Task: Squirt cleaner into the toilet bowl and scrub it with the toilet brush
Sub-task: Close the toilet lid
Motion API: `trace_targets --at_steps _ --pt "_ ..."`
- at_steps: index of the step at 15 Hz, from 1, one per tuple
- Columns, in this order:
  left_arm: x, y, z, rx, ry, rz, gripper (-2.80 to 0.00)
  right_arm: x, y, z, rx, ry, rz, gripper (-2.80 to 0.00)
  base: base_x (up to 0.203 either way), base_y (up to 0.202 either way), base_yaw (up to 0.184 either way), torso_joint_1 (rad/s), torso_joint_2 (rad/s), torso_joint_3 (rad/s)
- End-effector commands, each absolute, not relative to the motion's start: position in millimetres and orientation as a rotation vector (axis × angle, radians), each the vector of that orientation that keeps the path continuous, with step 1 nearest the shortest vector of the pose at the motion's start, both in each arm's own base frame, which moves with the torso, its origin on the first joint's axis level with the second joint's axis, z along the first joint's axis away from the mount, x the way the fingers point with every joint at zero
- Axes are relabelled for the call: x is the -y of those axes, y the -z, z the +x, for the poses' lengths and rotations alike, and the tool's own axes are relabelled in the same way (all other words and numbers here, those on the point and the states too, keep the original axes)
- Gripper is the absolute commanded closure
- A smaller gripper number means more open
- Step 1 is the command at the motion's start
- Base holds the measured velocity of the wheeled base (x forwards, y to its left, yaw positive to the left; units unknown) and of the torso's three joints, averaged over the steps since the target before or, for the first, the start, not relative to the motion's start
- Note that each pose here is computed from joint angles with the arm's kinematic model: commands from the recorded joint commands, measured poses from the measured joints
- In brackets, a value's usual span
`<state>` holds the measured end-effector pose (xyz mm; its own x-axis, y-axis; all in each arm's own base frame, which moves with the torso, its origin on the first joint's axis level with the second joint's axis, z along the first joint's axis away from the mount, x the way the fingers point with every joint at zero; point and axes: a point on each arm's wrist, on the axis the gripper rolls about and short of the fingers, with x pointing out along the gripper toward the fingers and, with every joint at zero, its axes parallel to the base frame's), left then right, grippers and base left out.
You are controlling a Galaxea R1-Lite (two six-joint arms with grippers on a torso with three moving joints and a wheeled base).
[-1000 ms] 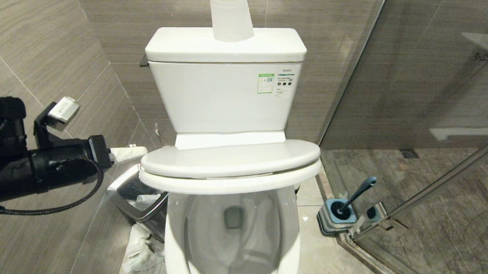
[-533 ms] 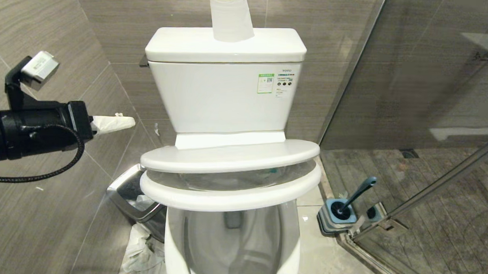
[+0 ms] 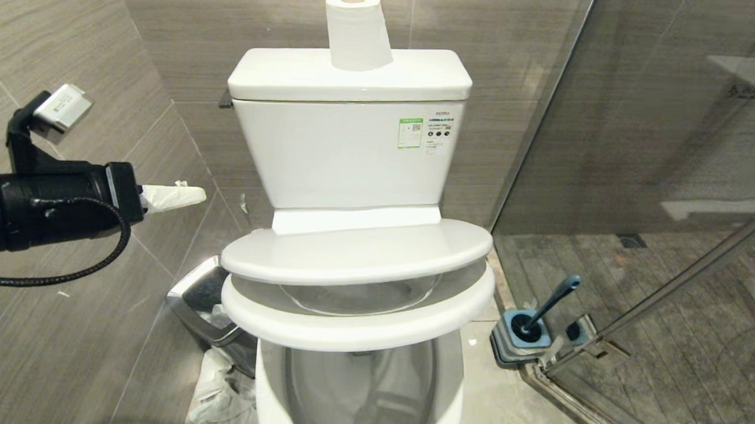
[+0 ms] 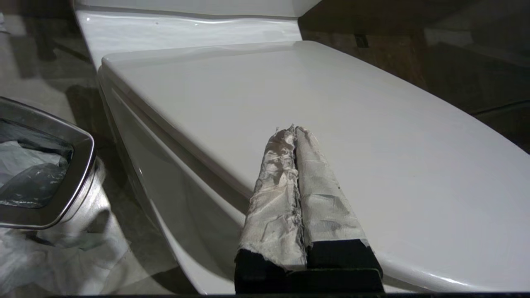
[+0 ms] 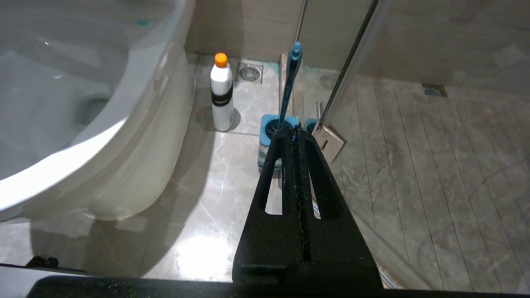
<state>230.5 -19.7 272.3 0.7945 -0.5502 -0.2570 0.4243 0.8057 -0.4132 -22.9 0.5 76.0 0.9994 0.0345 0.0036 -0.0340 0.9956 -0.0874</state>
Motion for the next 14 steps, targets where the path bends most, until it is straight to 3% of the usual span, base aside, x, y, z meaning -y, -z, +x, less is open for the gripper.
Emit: trace_targets --at_steps 1,7,11,14 --pt "20.0 -272.3 230.6 -0.380 0.538 -0.350 0.00 -0.5 -76.2 -22.8 0.005 -0.035 -0.088 0.00 0.000 0.000 0.000 0.002 0.00 0.163" --pt "19.8 -269.8 231.1 -0.401 0.538 -0.333 0.00 -0.5 -75.8 -22.7 0.003 -0.035 -0.089 0.00 0.000 0.000 0.000 0.001 0.00 0.168" --pt "26.2 -273.6 240.7 -0.535 0.558 -0.343 0.00 -0.5 -75.8 -22.7 0.003 -0.035 -0.087 0.00 0.000 0.000 0.000 0.001 0.00 0.023" --pt "36.5 -274.9 255.3 -0.545 0.706 -0.170 0.00 -0.5 -76.0 -22.7 0.004 -0.035 -0.088 0.00 0.000 0.000 0.000 0.000 0.00 0.000"
